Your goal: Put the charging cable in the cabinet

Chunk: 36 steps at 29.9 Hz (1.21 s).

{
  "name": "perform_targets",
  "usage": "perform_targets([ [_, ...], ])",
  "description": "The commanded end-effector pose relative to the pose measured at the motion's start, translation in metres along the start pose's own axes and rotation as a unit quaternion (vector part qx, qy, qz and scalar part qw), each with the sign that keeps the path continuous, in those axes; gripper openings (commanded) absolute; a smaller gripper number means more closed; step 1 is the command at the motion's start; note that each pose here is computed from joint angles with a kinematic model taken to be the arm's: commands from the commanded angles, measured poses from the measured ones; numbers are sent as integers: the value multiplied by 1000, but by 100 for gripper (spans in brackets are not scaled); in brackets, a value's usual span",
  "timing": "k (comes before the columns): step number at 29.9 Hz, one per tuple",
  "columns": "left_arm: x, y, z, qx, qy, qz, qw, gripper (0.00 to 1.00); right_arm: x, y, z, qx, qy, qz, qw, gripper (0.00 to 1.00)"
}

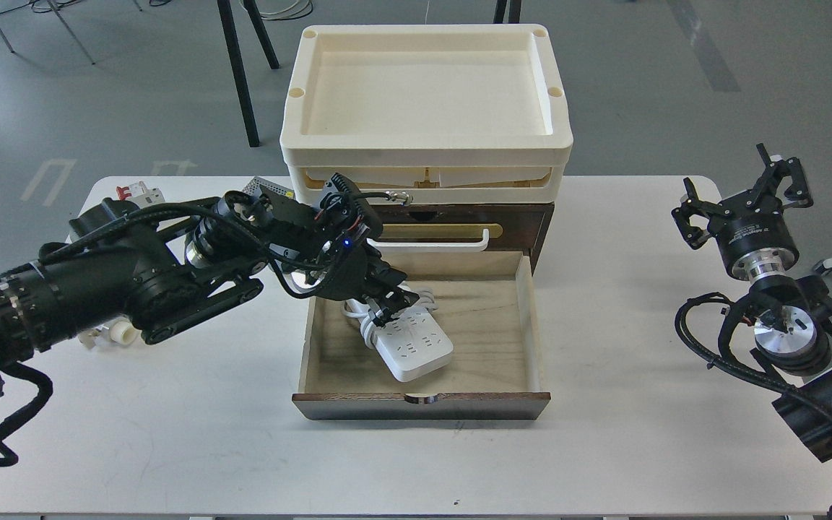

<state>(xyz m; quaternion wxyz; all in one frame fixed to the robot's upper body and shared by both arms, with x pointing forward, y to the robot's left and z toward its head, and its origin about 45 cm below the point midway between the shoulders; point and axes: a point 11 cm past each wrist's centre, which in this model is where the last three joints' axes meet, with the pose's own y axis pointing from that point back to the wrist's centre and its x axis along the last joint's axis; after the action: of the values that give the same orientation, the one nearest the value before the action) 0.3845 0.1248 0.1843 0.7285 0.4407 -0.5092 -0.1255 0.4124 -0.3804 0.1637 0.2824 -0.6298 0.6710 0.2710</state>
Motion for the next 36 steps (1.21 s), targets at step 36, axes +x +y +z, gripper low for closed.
perform_targets([
  [36, -54, 174, -167, -288, 702, 589, 278, 99, 3, -3, -6, 10, -2, 20, 1000, 100],
])
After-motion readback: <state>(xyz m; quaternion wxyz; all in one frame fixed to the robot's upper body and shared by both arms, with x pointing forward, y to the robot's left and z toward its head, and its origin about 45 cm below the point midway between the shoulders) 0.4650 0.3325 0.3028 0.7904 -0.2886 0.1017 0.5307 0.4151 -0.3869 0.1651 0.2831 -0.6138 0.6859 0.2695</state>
